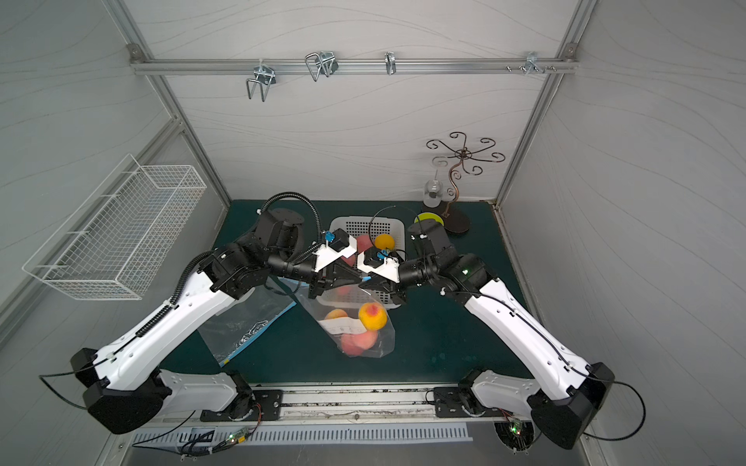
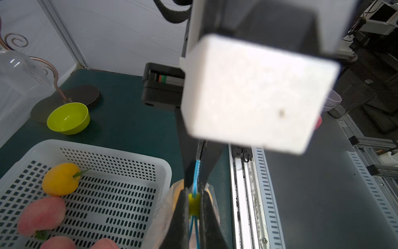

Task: Place the peach in a zip-top bag and seal the zipper
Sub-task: Zip the zipper on the zipper food storage bag.

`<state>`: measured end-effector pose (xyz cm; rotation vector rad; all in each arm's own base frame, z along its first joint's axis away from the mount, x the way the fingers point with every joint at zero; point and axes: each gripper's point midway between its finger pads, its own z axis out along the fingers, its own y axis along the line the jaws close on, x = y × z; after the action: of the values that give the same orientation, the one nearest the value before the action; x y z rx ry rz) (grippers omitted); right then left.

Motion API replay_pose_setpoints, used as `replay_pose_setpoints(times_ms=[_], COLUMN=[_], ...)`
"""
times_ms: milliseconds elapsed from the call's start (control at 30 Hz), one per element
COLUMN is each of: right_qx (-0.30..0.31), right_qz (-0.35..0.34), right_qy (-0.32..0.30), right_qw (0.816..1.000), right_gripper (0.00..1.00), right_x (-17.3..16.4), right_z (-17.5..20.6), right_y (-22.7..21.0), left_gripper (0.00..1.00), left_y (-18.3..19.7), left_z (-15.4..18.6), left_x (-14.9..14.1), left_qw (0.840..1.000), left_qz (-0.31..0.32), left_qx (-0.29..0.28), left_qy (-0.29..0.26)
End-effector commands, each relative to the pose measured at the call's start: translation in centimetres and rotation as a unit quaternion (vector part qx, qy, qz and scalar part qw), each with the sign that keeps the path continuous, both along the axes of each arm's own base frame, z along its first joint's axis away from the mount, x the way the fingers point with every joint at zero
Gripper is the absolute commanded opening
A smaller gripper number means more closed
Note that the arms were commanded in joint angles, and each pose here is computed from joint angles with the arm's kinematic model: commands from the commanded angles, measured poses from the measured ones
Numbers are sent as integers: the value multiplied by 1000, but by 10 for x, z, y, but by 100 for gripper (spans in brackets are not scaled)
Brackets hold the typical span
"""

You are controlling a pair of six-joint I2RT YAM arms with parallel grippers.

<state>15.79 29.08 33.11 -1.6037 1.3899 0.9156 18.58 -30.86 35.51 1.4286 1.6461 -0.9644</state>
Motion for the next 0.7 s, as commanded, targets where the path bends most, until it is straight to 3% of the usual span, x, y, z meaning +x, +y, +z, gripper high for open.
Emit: replay_pose_setpoints(times_ms=[0, 300, 667], right_qx=[22, 40, 43], right_qz=[-4, -24, -118], right_qy=[-2, 4, 1], right_qw=[1000, 999, 992], right_gripper=[0, 0, 0], right_x=[-5, -3, 23], right_z=[14, 17, 22], right_y=[-11, -30, -63], left_gripper=[0, 0, 0], left_y=[16, 41, 69], left_z=[8, 14, 11], left_x=[11, 25, 31], left_qw=[999, 997, 992], left_qz=[39, 78, 126], left_qx=[1, -2, 20], left_qy=[-16, -19, -25])
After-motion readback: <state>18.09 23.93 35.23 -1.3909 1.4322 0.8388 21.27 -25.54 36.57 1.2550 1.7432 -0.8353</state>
